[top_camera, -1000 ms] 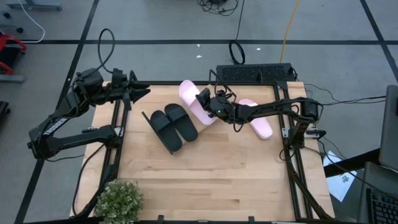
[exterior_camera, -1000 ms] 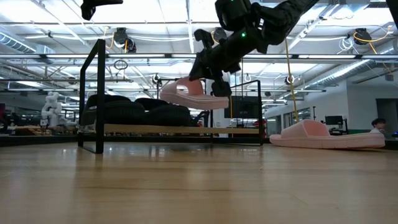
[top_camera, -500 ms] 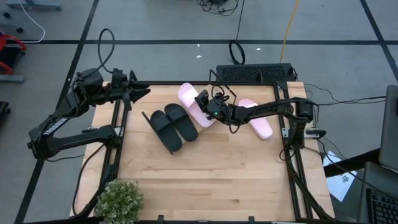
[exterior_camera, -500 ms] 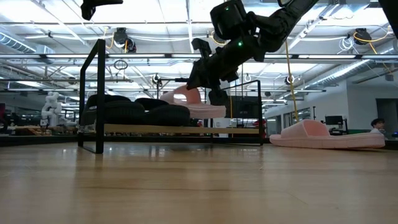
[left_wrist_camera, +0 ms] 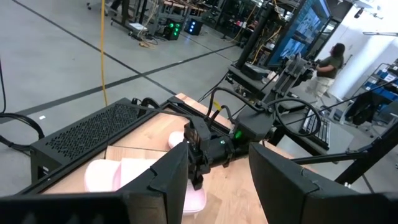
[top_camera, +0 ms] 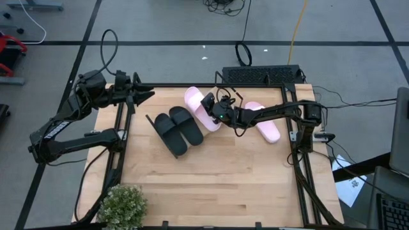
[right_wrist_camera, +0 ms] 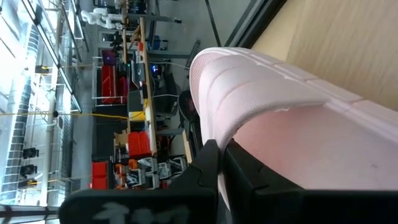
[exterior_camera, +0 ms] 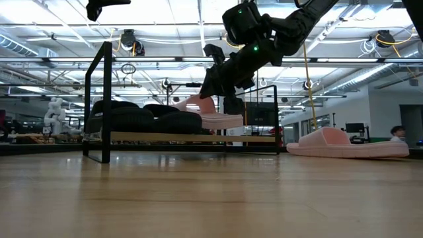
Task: Pick and place slides into the shelf
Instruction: Put the left pink slide on the shelf
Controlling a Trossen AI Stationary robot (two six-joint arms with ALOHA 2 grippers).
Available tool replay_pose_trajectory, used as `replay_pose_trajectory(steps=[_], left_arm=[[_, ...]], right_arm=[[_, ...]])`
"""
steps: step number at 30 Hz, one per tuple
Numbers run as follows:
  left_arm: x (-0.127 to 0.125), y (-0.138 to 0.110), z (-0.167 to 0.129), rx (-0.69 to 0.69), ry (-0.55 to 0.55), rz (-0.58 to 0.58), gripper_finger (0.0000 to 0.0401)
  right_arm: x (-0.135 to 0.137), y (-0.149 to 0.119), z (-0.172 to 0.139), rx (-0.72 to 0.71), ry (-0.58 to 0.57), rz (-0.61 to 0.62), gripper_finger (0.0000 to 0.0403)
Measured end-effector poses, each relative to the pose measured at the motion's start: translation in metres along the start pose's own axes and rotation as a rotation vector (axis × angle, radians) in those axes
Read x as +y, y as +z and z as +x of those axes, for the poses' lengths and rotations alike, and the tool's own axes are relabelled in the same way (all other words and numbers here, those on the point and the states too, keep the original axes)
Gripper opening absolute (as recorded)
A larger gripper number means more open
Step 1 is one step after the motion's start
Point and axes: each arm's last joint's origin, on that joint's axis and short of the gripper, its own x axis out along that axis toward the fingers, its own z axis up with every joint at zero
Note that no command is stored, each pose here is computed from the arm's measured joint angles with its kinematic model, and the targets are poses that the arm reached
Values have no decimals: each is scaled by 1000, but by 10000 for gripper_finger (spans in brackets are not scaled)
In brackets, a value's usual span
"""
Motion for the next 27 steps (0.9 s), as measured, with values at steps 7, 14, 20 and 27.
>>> replay_pose_trajectory(steps=[7,14,20,27], left_arm=[[0,0,0,0,0,-1,165],[0,0,0,1,0,-5,165],[0,0,0,1,0,-3,165],[0,0,0,2,0,-1,165]], right_arm=[[-12,-4,10,17,-22,50,0],[-5,-6,20,58,-8,31,0],[-6,-5,21,70,-40,37,0],[-7,-5,21,71,-52,36,2]])
